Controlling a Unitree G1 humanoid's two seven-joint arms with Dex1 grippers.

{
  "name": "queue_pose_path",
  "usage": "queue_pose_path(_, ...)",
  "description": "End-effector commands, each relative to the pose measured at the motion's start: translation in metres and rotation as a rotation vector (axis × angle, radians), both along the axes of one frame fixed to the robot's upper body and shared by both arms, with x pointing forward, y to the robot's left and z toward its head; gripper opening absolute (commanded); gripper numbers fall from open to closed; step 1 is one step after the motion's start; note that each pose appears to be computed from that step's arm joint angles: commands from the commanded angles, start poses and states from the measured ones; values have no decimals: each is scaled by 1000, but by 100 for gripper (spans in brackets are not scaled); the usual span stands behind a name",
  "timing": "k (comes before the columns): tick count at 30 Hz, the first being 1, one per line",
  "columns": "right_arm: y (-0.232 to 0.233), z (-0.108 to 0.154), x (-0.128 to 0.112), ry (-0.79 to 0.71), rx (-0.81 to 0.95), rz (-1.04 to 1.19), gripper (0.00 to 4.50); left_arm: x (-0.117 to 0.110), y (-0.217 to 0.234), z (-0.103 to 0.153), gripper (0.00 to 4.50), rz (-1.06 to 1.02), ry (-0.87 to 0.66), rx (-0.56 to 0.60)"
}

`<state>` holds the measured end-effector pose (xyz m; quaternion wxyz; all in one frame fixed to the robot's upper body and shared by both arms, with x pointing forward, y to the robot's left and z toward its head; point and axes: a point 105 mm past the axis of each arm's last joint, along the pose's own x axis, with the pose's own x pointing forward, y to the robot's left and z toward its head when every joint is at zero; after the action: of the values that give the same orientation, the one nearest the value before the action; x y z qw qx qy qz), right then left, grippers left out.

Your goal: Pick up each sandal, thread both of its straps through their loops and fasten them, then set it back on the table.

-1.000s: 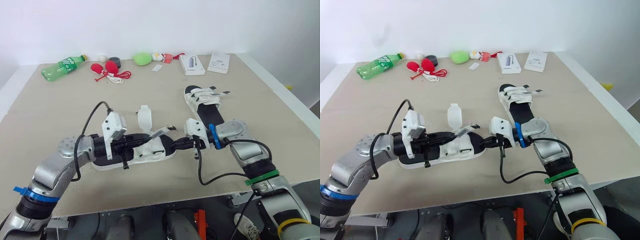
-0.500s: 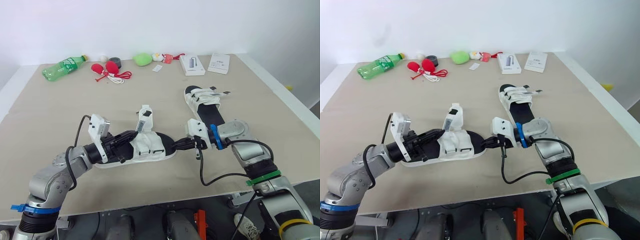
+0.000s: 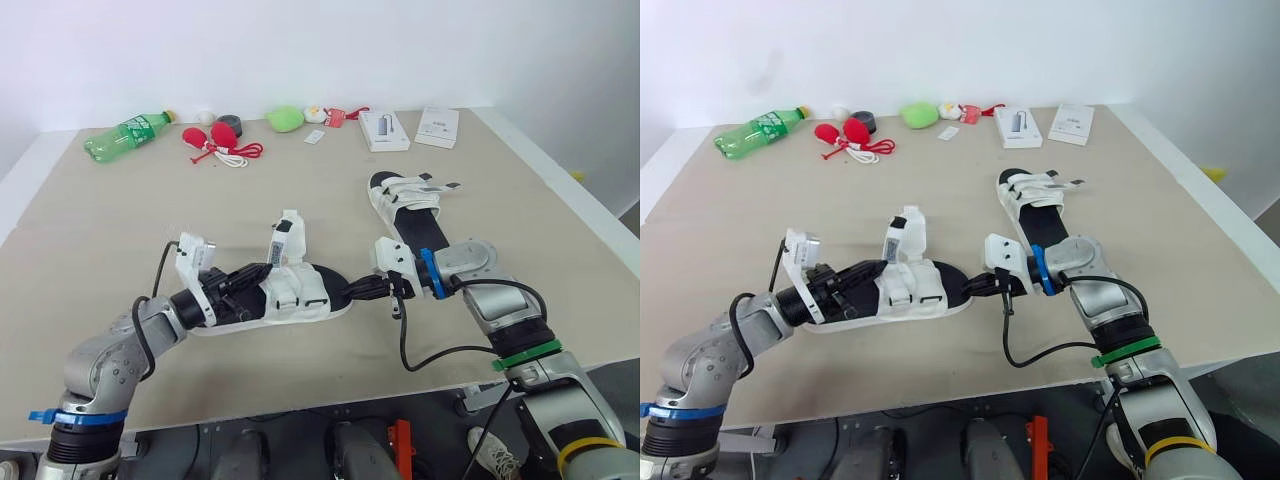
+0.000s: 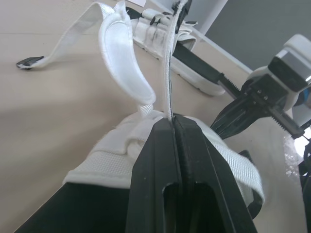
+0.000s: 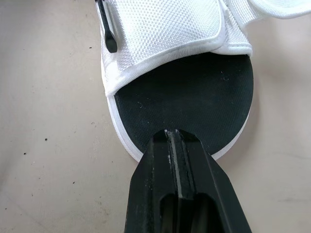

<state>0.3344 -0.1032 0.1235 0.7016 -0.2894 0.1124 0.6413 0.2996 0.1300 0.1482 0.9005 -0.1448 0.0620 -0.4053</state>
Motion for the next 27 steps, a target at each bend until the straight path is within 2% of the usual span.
queue_pose_path(1,-3,-2,2,5,-25,-6,0,4,10,10,84,48,-75,41)
queue_pose_path(3,-3,-2,2,5,-25,-6,0,5,10,12,162,47,-98,58)
queue_pose_path(4,-3,-2,2,5,-25,-6,0,5,10,13,221,48,-110,70)
queue_pose_path(7,-3,-2,3,5,-25,-6,0,11,14,21,354,61,-176,116)
queue_pose_path(12,-3,-1,4,2,-27,-5,0,26,8,55,354,0,-372,211)
queue_pose_path(14,-2,-1,5,0,-26,-6,0,23,-2,57,354,-79,-386,225)
queue_pose_path(17,-2,0,5,-3,-26,-7,0,18,-12,43,354,-189,-321,241)
queue_pose_path(20,-3,0,5,-5,-25,-12,0,19,-18,34,280,-239,-268,243)
queue_pose_path(22,-4,0,5,-5,-26,-14,0,21,-23,30,171,-278,-186,199)
queue_pose_path(25,-5,0,5,-5,-28,-16,0,22,-28,24,34,-329,-73,158)
queue_pose_path(26,-5,0,5,-5,-28,-16,0,24,-27,23,2,-331,-52,154)
queue_pose_path(27,-4,0,5,-6,-27,-17,0,25,-27,21,2,-344,-23,146)
